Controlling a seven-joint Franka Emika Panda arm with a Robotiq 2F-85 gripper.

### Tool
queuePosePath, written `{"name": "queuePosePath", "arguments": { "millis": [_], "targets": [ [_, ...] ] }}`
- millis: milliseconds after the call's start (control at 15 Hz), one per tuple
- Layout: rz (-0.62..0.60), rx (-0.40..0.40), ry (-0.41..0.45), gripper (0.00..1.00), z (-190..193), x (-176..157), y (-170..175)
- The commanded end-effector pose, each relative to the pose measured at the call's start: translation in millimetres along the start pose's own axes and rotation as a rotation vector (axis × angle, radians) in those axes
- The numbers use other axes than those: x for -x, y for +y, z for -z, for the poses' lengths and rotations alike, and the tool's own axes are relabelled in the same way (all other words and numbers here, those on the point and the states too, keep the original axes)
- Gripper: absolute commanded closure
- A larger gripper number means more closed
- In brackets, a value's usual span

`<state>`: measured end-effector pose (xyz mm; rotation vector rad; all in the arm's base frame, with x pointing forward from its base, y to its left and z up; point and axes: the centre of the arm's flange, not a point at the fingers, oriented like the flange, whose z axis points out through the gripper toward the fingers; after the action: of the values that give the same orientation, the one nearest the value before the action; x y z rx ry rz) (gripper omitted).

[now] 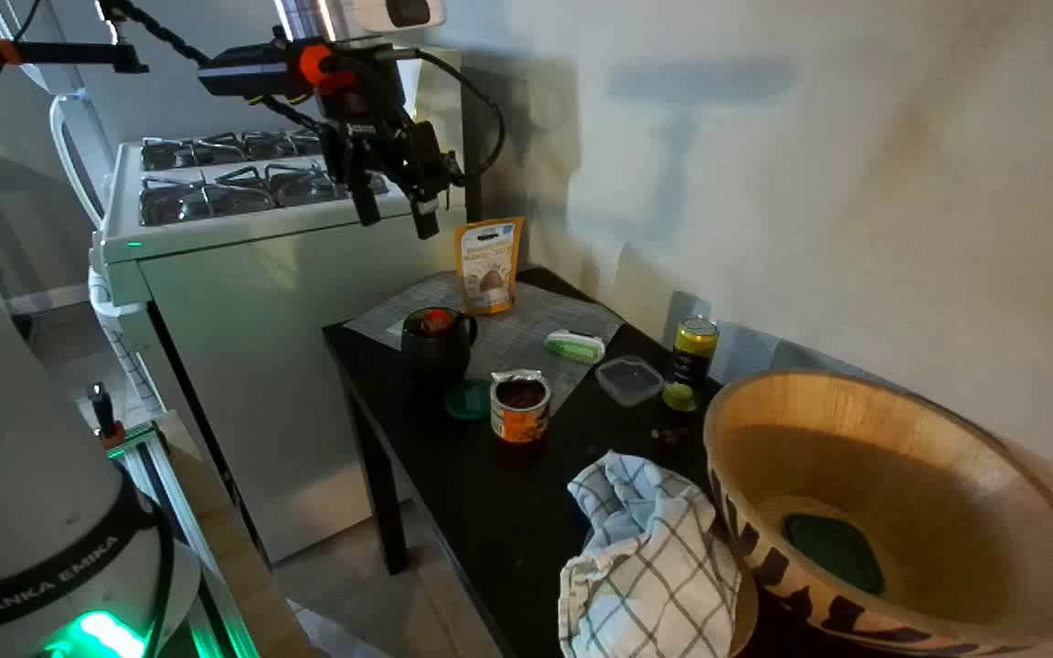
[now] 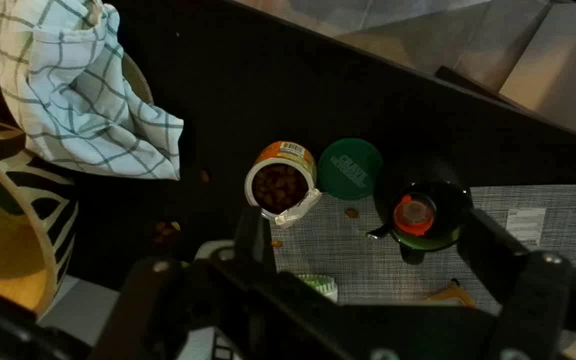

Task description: Take the jar with the red lid out of the mug.

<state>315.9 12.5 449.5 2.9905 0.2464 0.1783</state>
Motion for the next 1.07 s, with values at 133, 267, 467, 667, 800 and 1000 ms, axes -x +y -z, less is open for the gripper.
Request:
{"name": "queuePosePath", "arguments": {
  "millis": [133,267,467,667,800,1000],
  "targets": [
    [0.02,-0.017,-0.013,0.0,-7.4,-6.7,0.2],
    [-0.043,-0.061,-0.032,0.0,-14.1,-26.7,3.4],
    [-0.177,-0.095,-0.06,0.0,-38.5,-54.4,-6.3],
    [-0.276,-0.122,-0.093,0.0,-63.9,-70.4,-13.8],
    [-0.319,-0.124,-0.135,0.0,-84.4,-77.1,-20.1],
    [-0.29,-0.132,-0.156,0.0,-85.6,-64.1,-17.4]
  ]
}}
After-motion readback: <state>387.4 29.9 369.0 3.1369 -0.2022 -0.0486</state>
